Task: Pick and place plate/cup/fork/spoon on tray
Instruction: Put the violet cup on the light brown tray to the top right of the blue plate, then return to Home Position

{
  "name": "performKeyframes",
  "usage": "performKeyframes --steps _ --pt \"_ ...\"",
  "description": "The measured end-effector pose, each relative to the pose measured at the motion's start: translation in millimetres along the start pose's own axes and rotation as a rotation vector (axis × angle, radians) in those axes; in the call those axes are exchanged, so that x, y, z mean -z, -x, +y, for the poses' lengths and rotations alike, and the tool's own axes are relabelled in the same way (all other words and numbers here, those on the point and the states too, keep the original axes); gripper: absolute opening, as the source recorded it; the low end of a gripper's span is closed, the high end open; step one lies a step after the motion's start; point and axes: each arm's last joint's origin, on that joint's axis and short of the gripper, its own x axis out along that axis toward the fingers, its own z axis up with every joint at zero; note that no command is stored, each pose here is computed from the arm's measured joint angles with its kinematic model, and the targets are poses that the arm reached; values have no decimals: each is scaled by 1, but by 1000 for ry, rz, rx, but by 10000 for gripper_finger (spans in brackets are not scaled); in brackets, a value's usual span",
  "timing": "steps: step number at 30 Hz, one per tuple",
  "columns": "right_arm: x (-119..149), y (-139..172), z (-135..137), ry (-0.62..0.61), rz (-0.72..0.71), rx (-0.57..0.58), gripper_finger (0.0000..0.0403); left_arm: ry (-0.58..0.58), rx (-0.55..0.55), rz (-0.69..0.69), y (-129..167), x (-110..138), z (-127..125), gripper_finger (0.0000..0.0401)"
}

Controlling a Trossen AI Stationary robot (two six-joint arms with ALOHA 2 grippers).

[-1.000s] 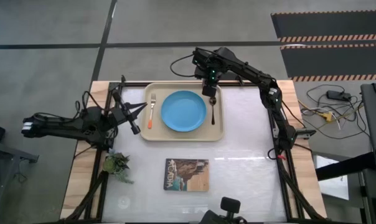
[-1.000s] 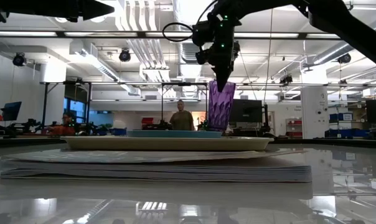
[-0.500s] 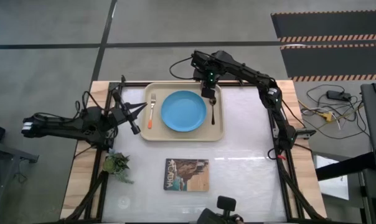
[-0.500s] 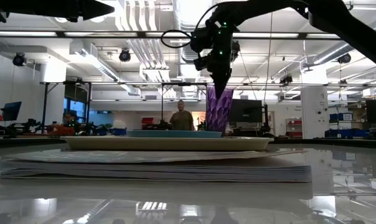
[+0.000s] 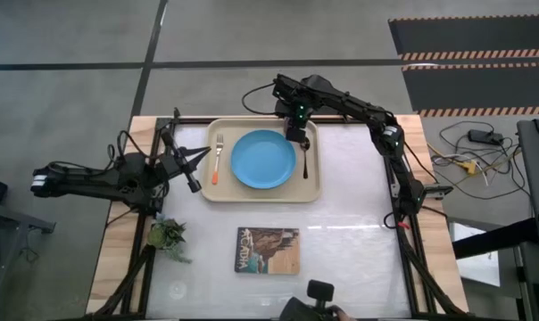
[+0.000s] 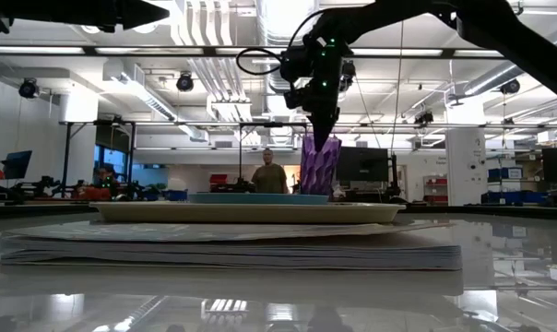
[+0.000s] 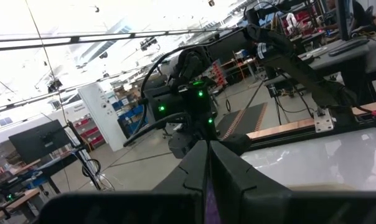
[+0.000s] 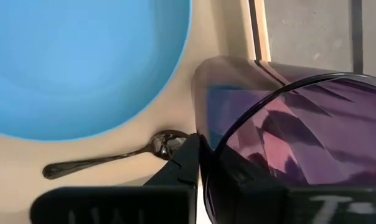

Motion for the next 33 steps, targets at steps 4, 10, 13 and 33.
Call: performKeyframes --steps 4,10,13,33 --pt "0 0 0 1 -4 2 25 0 0 1 0 0 0 0" --pt "-2 -1 -1 -12 -20 8 66 -1 1 1 0 0 0 0" --pt "-3 -1 -1 -13 -29 12 89 -1 1 1 0 0 0 0" --pt "-3 15 -3 -48 -66 35 154 -1 0 1 0 0 0 0"
